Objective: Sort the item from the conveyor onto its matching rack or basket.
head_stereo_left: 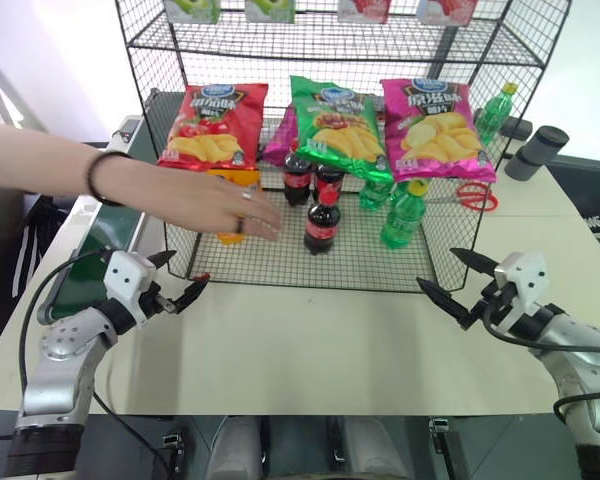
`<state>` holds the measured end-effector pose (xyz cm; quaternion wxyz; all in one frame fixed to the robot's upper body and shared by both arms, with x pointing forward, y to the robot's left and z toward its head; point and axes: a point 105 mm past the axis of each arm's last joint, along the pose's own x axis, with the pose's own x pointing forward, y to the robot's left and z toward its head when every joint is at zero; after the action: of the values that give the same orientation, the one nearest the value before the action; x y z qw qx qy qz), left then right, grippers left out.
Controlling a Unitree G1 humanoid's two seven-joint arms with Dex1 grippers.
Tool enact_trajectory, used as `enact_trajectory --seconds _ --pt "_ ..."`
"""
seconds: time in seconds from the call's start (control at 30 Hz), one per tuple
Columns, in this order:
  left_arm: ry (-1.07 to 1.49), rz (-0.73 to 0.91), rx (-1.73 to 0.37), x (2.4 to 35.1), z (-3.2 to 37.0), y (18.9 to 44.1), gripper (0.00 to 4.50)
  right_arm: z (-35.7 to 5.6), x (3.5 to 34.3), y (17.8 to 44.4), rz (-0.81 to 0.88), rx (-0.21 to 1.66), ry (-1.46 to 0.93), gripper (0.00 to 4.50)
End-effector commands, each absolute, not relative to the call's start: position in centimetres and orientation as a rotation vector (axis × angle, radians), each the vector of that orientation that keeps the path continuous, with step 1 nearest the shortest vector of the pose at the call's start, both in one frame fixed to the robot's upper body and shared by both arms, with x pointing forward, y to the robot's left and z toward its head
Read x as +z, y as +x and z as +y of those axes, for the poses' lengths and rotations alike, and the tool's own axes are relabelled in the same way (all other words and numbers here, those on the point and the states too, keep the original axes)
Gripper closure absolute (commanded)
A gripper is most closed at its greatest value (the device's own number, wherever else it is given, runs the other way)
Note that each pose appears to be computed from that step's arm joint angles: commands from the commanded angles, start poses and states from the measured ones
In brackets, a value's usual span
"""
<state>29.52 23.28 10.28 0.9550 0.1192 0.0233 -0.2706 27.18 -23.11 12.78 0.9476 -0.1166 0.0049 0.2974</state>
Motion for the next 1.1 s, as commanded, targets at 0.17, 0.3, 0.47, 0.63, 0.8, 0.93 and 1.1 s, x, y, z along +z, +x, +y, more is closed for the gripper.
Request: enact_trajectory --seconds 0.17,0.3,0.47,0.63,0.8,0.93,1.1 --pt "0.247 0.037 -0.513 10.7 23.8 29.8 0.00 -23.3 13.8 27.1 -0.039 0.598 -0.258 0.04" --pt "0.250 0.044 -0.516 10.6 23.9 29.7 0.00 -23.0 13.6 26.9 -0.034 0.605 -0.256 0.04" --pt "0.251 0.047 -0.517 10.6 23.9 29.7 0.00 -22.7 13.6 27.0 -0.034 0.609 -0.253 0.04" --pt "0.255 0.035 -0.500 10.7 24.3 29.6 0.00 -22.4 13.5 27.0 -0.033 0.618 -0.253 0.04" --pt "0.259 0.047 -0.499 10.3 24.8 28.9 0.00 -21.9 13.6 26.7 -0.034 0.630 -0.260 0.04" --pt "0.264 0.040 -0.499 10.5 25.0 29.1 0.00 -21.7 13.6 26.5 -0.038 0.628 -0.260 0.04" --pt "0.264 0.035 -0.500 10.6 25.0 29.3 0.00 -21.6 13.6 26.3 -0.039 0.627 -0.260 0.04"
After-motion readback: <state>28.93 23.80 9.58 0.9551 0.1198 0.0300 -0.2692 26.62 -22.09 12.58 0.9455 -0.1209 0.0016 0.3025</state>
